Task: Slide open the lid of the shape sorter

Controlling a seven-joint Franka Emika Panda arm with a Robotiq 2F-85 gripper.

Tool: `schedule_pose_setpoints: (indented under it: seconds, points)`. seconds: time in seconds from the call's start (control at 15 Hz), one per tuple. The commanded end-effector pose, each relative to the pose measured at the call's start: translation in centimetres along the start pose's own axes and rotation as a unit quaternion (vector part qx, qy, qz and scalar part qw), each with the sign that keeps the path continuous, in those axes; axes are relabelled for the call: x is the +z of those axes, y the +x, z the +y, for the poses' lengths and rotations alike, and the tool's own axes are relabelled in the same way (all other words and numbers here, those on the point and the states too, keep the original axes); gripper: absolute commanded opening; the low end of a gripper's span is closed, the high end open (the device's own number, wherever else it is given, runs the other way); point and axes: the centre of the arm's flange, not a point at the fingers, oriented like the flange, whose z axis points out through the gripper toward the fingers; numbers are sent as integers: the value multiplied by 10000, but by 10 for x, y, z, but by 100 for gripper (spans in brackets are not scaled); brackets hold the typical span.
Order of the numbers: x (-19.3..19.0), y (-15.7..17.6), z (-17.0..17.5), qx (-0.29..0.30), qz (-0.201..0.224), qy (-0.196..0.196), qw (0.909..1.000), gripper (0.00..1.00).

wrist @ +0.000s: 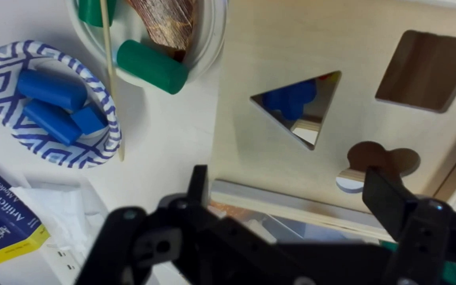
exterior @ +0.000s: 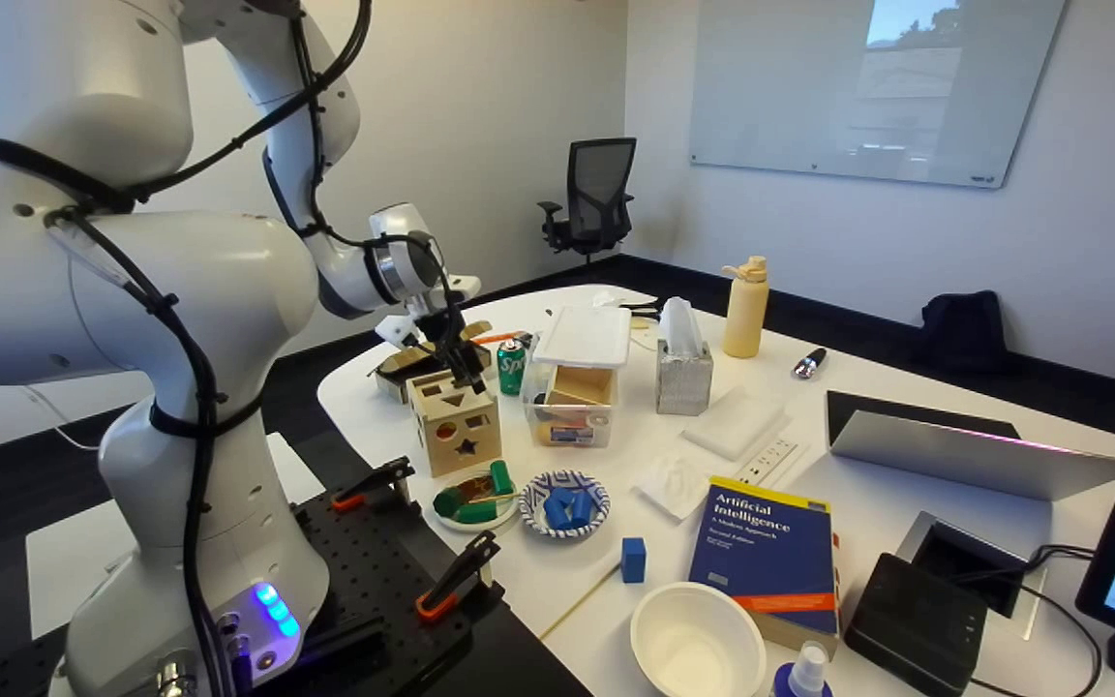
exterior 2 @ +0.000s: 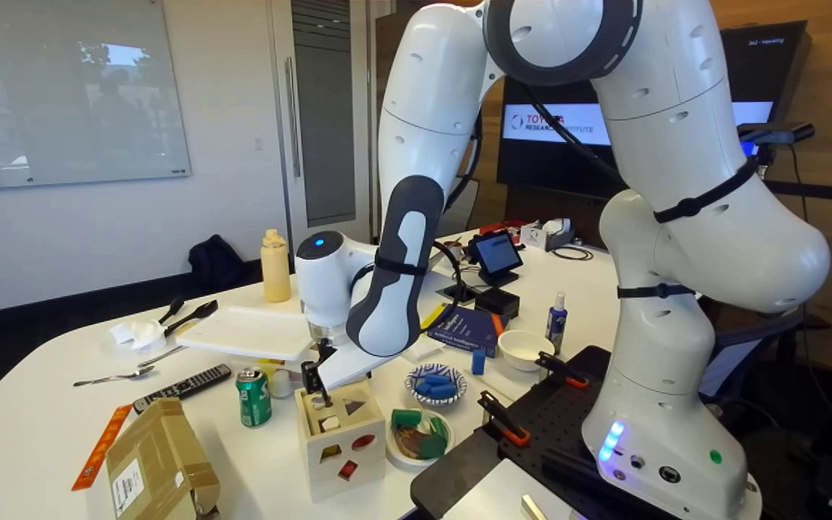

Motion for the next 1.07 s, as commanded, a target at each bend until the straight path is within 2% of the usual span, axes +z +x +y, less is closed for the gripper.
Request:
schedule_pose_setpoints:
  seconds: [0.0, 0.13, 0.67, 1.0]
  points:
    - [5, -1, -3, 80, 85, -4, 9999, 100]
    - [5, -5, -5, 62, 95, -4, 9999, 100]
    - [25, 20, -5, 75, 103, -76, 9999, 100]
    - [25, 22, -3, 146, 63, -69, 9999, 100]
